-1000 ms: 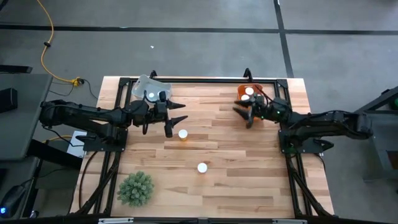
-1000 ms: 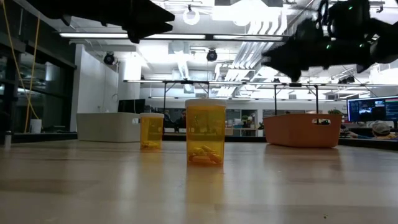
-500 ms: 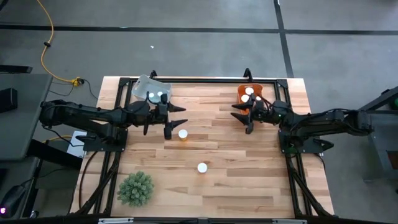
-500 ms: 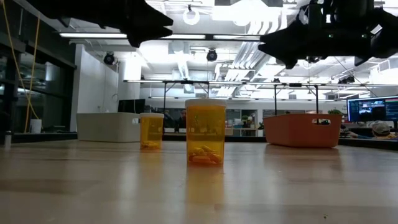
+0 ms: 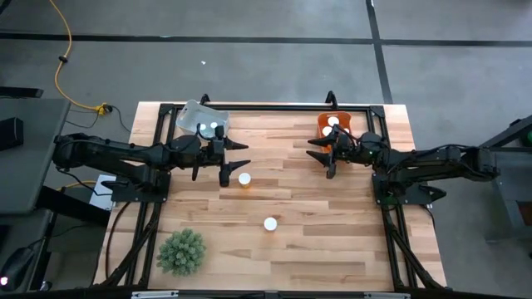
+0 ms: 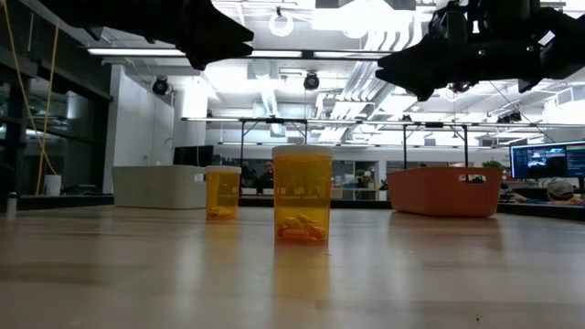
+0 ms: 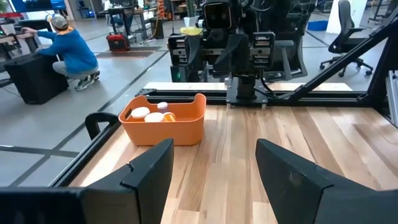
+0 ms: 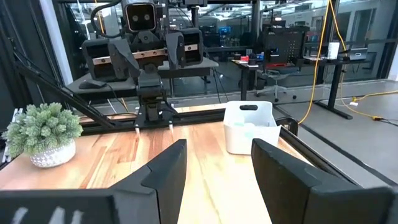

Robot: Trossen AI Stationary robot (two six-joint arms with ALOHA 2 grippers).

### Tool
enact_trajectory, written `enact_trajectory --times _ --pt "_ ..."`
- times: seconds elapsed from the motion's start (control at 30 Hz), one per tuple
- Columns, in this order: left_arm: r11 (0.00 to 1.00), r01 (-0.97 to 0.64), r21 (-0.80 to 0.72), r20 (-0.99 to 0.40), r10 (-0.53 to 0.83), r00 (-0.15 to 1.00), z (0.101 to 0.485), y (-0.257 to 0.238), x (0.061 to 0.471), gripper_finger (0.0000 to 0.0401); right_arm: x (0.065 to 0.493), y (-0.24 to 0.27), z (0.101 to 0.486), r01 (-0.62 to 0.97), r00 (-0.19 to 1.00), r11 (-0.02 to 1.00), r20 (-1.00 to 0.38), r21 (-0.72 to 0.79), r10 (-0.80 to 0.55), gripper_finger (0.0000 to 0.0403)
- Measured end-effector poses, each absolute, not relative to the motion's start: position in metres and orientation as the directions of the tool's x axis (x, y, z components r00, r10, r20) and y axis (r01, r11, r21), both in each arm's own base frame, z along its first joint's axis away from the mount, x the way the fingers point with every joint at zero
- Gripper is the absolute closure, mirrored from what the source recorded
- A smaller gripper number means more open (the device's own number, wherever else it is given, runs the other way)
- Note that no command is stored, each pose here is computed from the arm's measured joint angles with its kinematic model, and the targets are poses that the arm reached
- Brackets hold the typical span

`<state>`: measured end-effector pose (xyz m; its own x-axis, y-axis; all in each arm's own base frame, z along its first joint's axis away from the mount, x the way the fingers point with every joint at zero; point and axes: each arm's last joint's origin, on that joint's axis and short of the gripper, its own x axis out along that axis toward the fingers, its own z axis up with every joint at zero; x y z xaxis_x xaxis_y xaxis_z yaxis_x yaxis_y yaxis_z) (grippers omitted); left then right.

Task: Pick and place medicine bottles into bin by pill shape (circle, oval)
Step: Put the top orange capsule bottle into the orange bin

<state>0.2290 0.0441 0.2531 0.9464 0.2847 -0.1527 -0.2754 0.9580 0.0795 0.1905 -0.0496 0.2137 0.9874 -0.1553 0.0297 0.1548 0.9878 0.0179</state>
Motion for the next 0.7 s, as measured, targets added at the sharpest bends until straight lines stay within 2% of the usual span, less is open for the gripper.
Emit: enact_trajectory --times 0.4,0.7 --pt "0.977 -0.203 0.059 -0.234 0.211 0.949 0.243 0.036 0.232 0.0181 0.191 -0.05 0.213 0.156 0.987 0.987 0.025 0.022 -0.157 0.023" --pt "0.976 -0.203 0.079 -0.244 0.216 0.945 0.24 0.029 0.236 0.0137 0.191 -0.05 0.213 0.156 0.987 0.987 0.023 0.025 -0.157 0.023"
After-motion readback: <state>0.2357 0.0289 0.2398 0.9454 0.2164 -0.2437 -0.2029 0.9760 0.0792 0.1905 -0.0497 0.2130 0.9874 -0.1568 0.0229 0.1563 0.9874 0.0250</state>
